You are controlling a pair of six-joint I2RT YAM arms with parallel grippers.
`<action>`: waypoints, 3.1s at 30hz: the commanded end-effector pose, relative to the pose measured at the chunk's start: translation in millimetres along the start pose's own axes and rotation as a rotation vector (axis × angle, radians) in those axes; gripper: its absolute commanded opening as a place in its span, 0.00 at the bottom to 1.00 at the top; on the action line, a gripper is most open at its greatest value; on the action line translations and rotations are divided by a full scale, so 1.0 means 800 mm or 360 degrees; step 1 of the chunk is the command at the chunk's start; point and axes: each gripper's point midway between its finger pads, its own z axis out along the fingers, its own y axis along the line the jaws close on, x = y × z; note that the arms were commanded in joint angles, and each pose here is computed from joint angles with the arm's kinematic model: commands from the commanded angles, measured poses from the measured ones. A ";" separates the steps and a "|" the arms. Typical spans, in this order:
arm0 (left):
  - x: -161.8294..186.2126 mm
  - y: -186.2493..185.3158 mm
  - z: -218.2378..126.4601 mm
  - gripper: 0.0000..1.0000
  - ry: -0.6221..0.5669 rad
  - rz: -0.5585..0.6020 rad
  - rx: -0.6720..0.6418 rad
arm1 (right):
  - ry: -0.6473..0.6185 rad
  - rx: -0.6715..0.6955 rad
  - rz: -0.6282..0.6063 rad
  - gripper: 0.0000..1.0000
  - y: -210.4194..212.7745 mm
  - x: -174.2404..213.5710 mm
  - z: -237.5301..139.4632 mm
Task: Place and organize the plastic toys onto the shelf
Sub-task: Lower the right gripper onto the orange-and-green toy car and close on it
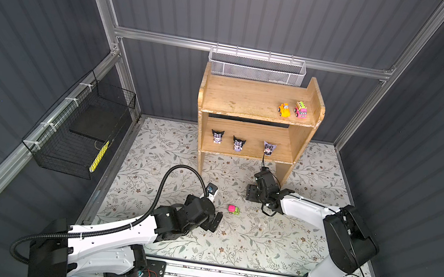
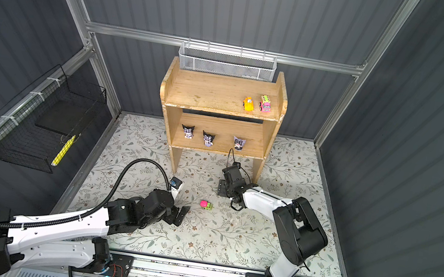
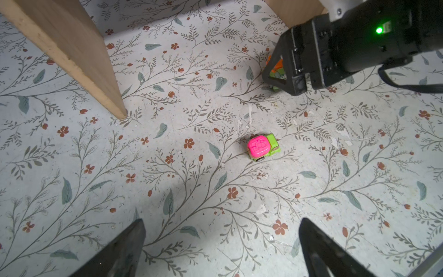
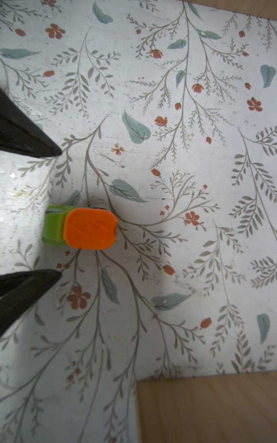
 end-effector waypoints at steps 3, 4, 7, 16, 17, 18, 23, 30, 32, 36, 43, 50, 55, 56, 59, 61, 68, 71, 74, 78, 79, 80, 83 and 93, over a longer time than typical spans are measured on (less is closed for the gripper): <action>-0.026 -0.010 -0.001 1.00 -0.0057 0.0041 0.0039 | 0.0019 -0.0005 -0.0020 0.71 0.001 -0.004 0.011; -0.026 -0.010 0.000 1.00 -0.0056 0.0047 0.0038 | 0.0021 -0.0001 -0.0021 0.71 0.000 -0.004 0.013; -0.028 -0.010 0.002 1.00 -0.0057 0.0055 0.0036 | 0.0039 -0.0001 -0.0027 0.68 0.001 -0.002 0.018; -0.026 -0.007 0.002 1.00 -0.0052 0.0063 0.0032 | 0.0057 0.0006 -0.0023 0.63 0.001 0.002 0.027; -0.026 -0.007 0.002 1.00 -0.0050 0.0068 0.0031 | 0.0053 0.0007 -0.0020 0.63 0.001 0.003 0.027; -0.026 -0.007 0.001 1.00 -0.0051 0.0067 0.0034 | 0.0049 0.0006 -0.0016 0.62 0.000 0.005 0.029; -0.025 -0.007 -0.002 1.00 -0.0038 0.0070 0.0040 | 0.0038 0.0006 -0.0001 0.60 -0.002 0.009 0.034; -0.026 -0.005 -0.006 1.00 -0.0038 0.0059 0.0038 | 0.0051 0.0017 0.0004 0.58 -0.006 0.016 0.040; -0.027 -0.005 -0.007 1.00 -0.0039 0.0054 0.0041 | 0.0055 0.0021 0.0003 0.57 -0.007 0.020 0.040; -0.026 -0.006 -0.005 1.00 -0.0030 0.0048 0.0040 | 0.0056 0.0023 0.0009 0.56 -0.010 0.026 0.040; -0.024 -0.007 -0.005 1.00 -0.0021 0.0030 0.0050 | 0.0076 0.0030 0.0017 0.56 -0.015 0.039 0.041; -0.023 -0.005 -0.010 1.00 -0.0028 0.0000 0.0059 | 0.0086 0.0060 0.0006 0.52 -0.018 0.049 0.040; -0.020 -0.002 -0.016 1.00 -0.0041 -0.0028 0.0069 | 0.0075 0.0074 -0.0006 0.49 -0.018 0.053 0.034; -0.021 -0.002 -0.018 1.00 -0.0047 -0.0031 0.0070 | 0.0078 0.0075 -0.0013 0.48 -0.019 0.054 0.032; -0.021 0.001 -0.023 1.00 -0.0058 -0.0042 0.0066 | 0.0068 0.0087 -0.0029 0.44 -0.017 0.052 0.026; -0.023 0.002 -0.026 1.00 -0.0074 -0.0049 0.0071 | 0.0056 0.0101 -0.0045 0.42 -0.017 0.050 0.019; -0.028 0.008 -0.039 1.00 -0.0117 -0.0068 0.0072 | 0.0027 0.0141 -0.0064 0.38 -0.024 0.041 0.001; -0.025 0.013 -0.044 1.00 -0.0120 -0.0081 0.0063 | 0.0022 0.0147 -0.0065 0.37 -0.024 0.040 -0.002; -0.025 0.017 -0.051 1.00 -0.0132 -0.0097 0.0055 | 0.0018 0.0147 -0.0066 0.35 -0.025 0.038 -0.006; -0.023 0.023 -0.057 1.00 -0.0147 -0.0109 0.0043 | 0.0016 0.0150 -0.0073 0.34 -0.026 0.038 -0.010; -0.023 0.024 -0.058 1.00 -0.0151 -0.0111 0.0042 | 0.0015 0.0155 -0.0077 0.34 -0.026 0.037 -0.009; -0.023 0.024 -0.059 1.00 -0.0153 -0.0113 0.0042 | 0.0017 0.0159 -0.0079 0.34 -0.026 0.037 -0.009; -0.023 0.024 -0.060 1.00 -0.0149 -0.0113 0.0044 | 0.0022 0.0147 -0.0072 0.39 -0.024 0.038 -0.004; -0.020 0.029 -0.063 1.00 -0.0141 -0.0113 0.0025 | 0.0024 0.0125 -0.0067 0.45 -0.018 0.040 0.009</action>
